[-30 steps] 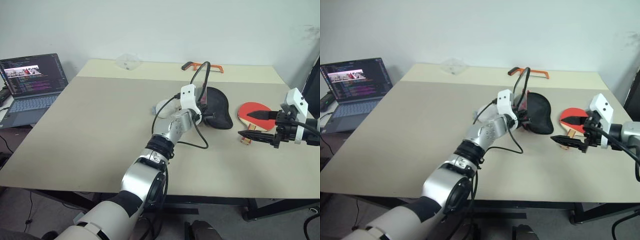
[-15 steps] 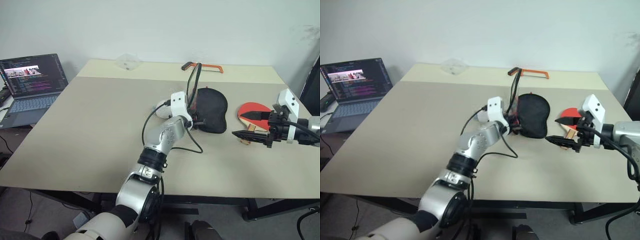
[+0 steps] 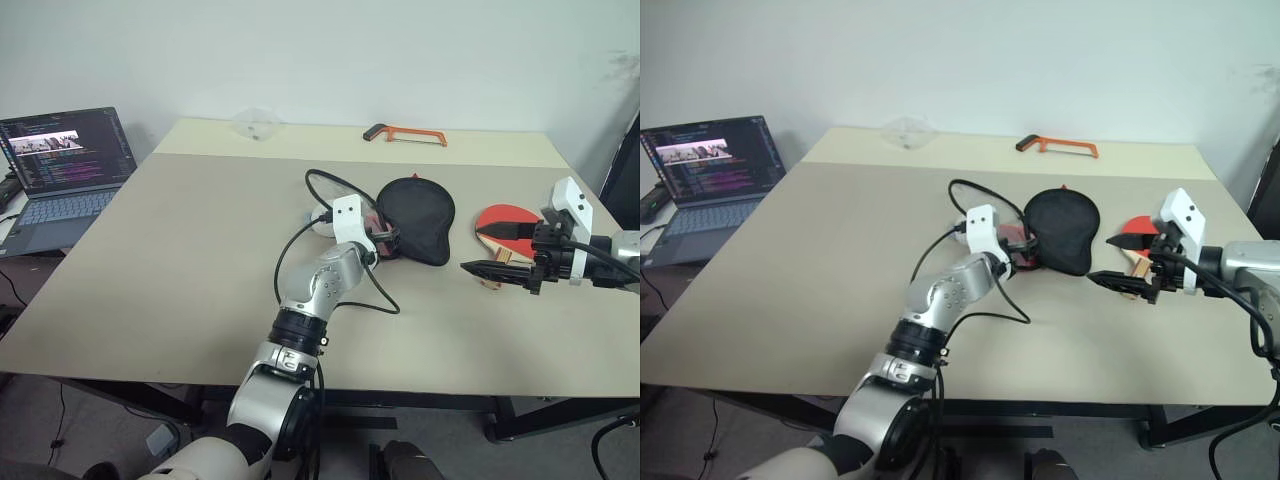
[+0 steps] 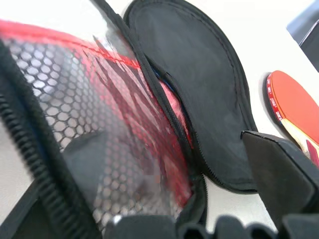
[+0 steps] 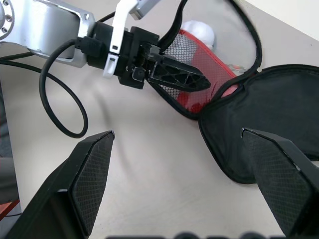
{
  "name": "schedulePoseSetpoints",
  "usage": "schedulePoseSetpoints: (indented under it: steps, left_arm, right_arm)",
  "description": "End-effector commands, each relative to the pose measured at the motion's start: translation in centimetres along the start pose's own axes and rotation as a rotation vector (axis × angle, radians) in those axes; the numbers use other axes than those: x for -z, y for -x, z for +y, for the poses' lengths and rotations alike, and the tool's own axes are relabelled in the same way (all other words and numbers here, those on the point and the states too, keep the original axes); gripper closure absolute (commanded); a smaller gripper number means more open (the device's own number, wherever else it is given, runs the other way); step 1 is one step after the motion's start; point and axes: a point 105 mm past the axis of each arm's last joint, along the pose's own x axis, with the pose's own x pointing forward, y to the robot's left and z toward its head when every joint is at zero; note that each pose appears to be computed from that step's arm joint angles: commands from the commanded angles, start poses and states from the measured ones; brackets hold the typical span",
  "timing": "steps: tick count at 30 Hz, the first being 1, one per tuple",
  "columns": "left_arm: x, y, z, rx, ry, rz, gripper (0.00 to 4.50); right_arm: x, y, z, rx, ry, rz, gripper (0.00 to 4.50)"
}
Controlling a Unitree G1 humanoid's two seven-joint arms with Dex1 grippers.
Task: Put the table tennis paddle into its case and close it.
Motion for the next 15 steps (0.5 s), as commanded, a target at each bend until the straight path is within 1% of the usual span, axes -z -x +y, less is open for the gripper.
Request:
schedulePoseSetpoints:
  steps: [1, 3, 6, 8, 10, 12, 13, 15]
  left_arm:
    - [-0.2, 0.8, -2.1, 0.070, 0.005, -0.034, 0.05]
    - [-0.8, 1.4, -1.2, 0.072, -0.054, -0.046, 0.05]
    - [-1.2, 2.1, -0.1, 0.062, -0.161, -0.036, 0.05]
    - [-1.7, 2.9, 0.7, 0.069, -0.213, -0.030, 0.05]
    - [-2.2, 3.7, 1.5, 0.074, -0.261, -0.023, 0.05]
    - [-2.9, 4.7, 2.6, 0.075, -0.272, -0.020, 0.05]
    - [-3.2, 5.5, 3.3, 0.086, -0.294, -0.011, 0.05]
    - [-3.5, 6.4, 4.0, 0.105, -0.327, 0.005, 0.05]
  right_arm:
    - [-0.9, -0.1, -0.2, 0.033, 0.025, -0.025, 0.00]
    - [-0.5, -0.4, -1.7, 0.141, -0.015, -0.024, 0.00]
    - [0.5, -0.9, -4.3, 0.329, -0.085, 0.002, 0.00]
    - [1.7, -0.9, -6.4, 0.490, -0.187, 0.030, 0.00]
    - [3.0, -0.6, -8.1, 0.639, -0.290, 0.058, 0.00]
    - [4.3, 0.1, -9.4, 0.783, -0.365, 0.082, 0.00]
    - [5.0, 0.7, -10.2, 0.887, -0.401, 0.094, 0.00]
    - [5.7, 1.5, -11.0, 1.005, -0.449, 0.105, 0.00]
